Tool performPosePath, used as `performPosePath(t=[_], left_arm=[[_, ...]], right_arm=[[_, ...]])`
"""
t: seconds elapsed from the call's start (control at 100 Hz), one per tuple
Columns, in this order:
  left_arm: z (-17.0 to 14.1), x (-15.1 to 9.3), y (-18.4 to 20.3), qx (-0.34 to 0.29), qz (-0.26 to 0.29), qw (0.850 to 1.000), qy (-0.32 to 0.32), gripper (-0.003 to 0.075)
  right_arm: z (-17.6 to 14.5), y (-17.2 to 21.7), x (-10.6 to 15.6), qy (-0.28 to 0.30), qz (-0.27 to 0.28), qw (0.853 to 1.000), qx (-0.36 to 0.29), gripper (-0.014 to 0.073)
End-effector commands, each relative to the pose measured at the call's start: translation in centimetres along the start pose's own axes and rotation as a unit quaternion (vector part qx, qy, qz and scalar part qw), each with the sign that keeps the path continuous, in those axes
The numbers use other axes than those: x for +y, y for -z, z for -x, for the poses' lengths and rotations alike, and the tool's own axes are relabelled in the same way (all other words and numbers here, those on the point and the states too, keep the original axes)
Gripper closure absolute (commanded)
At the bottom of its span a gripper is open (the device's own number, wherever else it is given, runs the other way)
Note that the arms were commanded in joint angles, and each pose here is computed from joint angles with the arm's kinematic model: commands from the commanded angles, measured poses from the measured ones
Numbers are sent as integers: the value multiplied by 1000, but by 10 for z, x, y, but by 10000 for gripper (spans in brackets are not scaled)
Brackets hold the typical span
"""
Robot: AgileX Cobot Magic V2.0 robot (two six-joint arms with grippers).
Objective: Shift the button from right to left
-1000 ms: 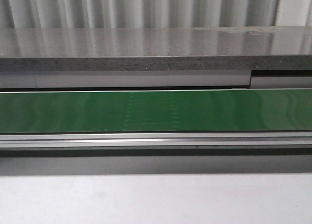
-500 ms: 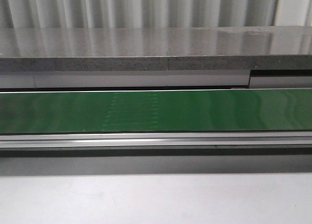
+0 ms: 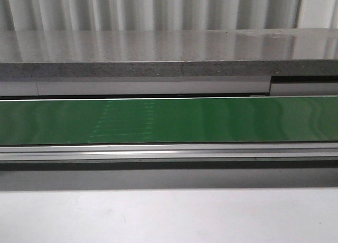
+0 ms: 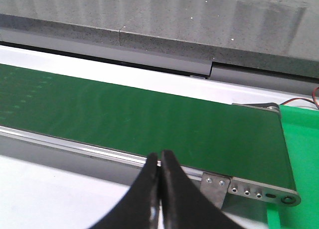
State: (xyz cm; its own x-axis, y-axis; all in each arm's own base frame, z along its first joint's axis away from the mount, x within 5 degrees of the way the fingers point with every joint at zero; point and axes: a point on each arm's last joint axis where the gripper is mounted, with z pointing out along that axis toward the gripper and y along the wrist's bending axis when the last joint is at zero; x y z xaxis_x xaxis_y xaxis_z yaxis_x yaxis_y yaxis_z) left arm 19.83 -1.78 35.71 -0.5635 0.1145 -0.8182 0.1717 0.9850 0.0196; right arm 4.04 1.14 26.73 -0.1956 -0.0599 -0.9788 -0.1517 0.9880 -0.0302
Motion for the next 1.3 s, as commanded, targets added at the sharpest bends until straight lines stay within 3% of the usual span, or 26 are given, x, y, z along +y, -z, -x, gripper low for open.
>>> performPosePath(t=[0.0,0.29,0.42,0.91,1.18,1.29], left_arm=[[2,-4,26,-81,0,997,13,740],[-42,-11,74,-170,10,985,9,740],[-64,-14,82,-168,7,986,7,740],[-117,-19,91,-225,10,974,10,740],[-133,-11,73,-325,62,944,4,740],[-149,-9,65,-325,73,942,25,740]], right_arm=[[14,2,-2,2,-8,999,-43,662],[14,2,-2,2,-8,999,-43,662],[14,2,-2,2,-8,999,-43,662],[14,2,-2,2,-8,999,-43,662],[14,2,-2,2,-8,999,-43,662],[14,2,-2,2,-8,999,-43,662]])
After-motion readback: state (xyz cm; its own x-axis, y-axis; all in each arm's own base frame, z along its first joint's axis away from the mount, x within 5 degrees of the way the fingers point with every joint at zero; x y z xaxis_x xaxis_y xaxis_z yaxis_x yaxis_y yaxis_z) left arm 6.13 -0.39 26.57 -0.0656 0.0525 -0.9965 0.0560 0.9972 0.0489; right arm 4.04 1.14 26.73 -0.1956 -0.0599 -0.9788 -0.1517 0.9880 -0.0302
